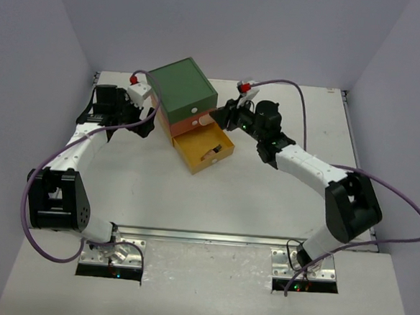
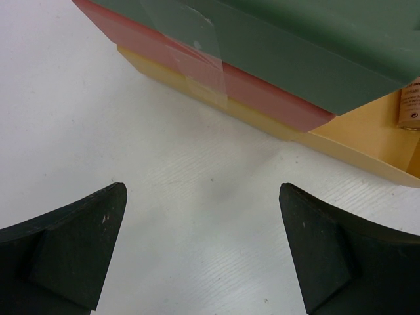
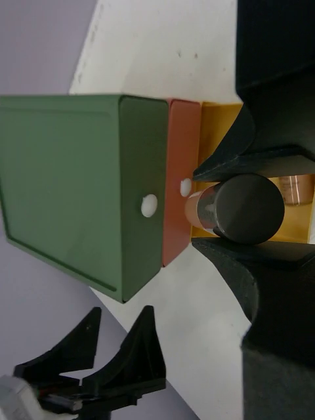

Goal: Organize the makeup

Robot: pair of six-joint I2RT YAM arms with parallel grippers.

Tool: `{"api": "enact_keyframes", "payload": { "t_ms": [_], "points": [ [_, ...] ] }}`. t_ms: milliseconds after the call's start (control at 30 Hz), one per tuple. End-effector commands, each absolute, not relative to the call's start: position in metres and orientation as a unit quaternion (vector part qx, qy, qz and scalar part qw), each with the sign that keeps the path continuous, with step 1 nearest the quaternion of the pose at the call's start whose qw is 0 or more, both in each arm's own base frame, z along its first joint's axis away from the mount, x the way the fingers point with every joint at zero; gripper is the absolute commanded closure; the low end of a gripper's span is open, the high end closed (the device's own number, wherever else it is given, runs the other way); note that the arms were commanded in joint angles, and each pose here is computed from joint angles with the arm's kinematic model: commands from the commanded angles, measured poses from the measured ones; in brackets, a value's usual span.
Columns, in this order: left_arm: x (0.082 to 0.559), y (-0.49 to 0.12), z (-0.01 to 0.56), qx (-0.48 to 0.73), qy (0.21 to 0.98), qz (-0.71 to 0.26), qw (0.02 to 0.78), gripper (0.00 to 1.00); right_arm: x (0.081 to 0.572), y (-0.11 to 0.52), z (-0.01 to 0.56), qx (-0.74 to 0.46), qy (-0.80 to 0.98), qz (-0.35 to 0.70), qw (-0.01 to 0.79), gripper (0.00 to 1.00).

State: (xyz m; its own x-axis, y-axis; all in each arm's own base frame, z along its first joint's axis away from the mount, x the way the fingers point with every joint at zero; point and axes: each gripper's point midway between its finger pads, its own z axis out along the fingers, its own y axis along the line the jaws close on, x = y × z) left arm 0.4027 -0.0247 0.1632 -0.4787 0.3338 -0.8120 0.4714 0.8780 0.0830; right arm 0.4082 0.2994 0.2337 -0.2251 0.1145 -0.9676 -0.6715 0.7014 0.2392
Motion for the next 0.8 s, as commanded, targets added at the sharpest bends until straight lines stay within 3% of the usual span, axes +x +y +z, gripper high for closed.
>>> {"api": "enact_keyframes", "payload": {
  "t_ms": [0,567,700,767],
  "points": [
    [0.407,-0.022,0.195,0.234,0.839,-0.068,0.487,0.0,0.406,0.342,0.233,-0.198,0.681,0.411,0.573,1.0],
    [0.407,-0.02,0.187,0.237,0.843,-0.063,0.478,0.0,0.427,0.382,0.125,-0.151,0.76,0.445,0.448,0.99],
    [0.408,-0.019,0.188,0.237,0.843,-0.062,0.478,0.0,0.433,0.376,0.108,-0.153,0.782,0.421,0.434,0.9],
    [0.408,-0.019,0.187,0.239,0.844,-0.059,0.477,0.0,0.437,0.371,0.101,-0.154,0.793,0.406,0.428,0.79]
  ]
}}
